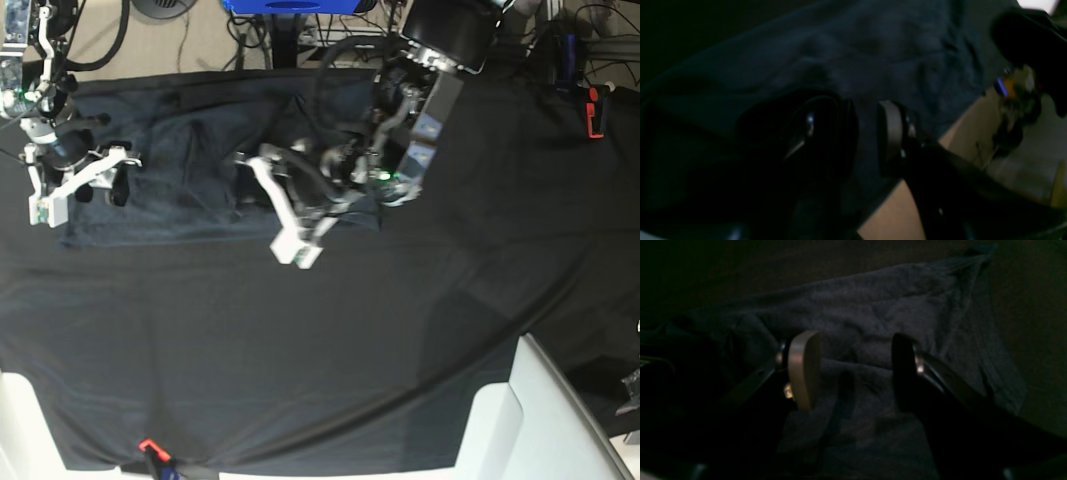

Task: Fold the T-shirt properly
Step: 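Drag the folded fabric with the left gripper across the shirt's middle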

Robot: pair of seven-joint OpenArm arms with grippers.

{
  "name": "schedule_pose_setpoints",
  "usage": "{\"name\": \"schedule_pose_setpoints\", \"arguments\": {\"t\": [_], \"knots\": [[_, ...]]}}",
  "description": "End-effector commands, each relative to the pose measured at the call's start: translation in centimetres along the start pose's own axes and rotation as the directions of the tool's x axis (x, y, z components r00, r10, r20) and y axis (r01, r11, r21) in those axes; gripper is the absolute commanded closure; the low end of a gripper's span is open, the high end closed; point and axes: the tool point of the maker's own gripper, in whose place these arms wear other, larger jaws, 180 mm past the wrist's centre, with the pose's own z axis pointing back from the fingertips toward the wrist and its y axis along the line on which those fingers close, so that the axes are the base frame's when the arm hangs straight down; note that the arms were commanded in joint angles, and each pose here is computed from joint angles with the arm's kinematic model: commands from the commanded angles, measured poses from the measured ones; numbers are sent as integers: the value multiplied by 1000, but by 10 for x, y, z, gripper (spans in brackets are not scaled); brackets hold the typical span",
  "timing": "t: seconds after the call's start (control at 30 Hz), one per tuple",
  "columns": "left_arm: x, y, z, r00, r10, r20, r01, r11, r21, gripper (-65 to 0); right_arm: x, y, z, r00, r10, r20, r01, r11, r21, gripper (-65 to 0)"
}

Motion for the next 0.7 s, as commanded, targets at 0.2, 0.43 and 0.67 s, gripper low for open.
{"name": "schedule_pose_setpoints", "arguments": {"t": [0.2,0.43,0.67], "knots": [[15,-25,-16,999,-50,-2,50,997,-62,-227,13,-1,2,999,14,42,-14,1000,4,-326],[36,-46,-21,996,-78,32,80,992,-98,-225,13,-1,2,999,14,42,-14,1000,4,-326],[48,-17,5,994,-76,77,75,997,10,-54,12,-1,2,999,14,41,-14,1000,4,-326]]}}
